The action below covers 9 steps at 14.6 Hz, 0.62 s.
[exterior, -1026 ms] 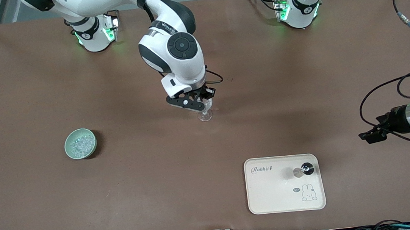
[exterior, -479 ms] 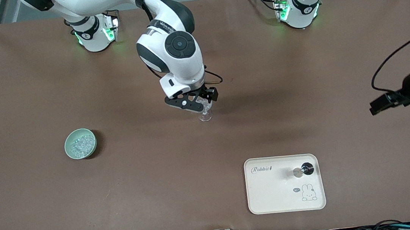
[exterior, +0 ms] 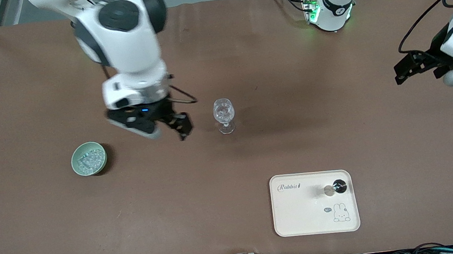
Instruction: Pour wine and add ice with both arms
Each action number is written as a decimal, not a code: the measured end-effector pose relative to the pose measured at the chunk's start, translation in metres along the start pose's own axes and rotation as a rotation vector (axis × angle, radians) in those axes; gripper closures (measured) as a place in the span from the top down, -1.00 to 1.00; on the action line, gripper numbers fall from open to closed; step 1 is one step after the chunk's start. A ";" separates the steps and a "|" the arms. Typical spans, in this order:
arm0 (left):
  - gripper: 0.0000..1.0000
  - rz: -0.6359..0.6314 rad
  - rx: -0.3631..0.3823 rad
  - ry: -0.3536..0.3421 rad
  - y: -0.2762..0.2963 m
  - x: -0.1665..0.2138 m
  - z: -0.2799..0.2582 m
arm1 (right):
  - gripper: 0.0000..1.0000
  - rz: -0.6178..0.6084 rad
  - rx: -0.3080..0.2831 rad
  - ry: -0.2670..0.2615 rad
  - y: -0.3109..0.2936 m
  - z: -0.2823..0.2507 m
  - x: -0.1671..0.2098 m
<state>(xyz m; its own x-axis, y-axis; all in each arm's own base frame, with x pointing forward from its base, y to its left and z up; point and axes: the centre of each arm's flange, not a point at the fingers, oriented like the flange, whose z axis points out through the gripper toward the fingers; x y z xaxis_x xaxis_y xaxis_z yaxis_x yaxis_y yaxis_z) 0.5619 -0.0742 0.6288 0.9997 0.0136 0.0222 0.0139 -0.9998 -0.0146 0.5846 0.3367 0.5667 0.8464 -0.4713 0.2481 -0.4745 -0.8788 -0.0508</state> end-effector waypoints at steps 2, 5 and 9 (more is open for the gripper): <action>1.00 0.008 0.004 -0.019 -0.001 -0.015 0.005 | 1.00 -0.044 -0.064 0.009 0.045 -0.024 0.035; 1.00 0.023 0.011 -0.029 0.006 -0.032 0.007 | 1.00 -0.079 -0.086 0.014 0.105 -0.045 0.086; 1.00 0.018 0.012 -0.011 0.004 -0.040 0.002 | 1.00 -0.127 -0.070 -0.041 0.191 -0.058 0.146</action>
<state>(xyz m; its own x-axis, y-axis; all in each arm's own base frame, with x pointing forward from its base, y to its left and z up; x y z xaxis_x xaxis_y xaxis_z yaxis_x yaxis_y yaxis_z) 0.5216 -0.0784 0.6257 0.9999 -0.0046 0.0106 -0.0043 -0.9996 -0.0272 0.6035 0.1040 0.6496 0.9091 -0.3605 0.2088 -0.3775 -0.9248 0.0467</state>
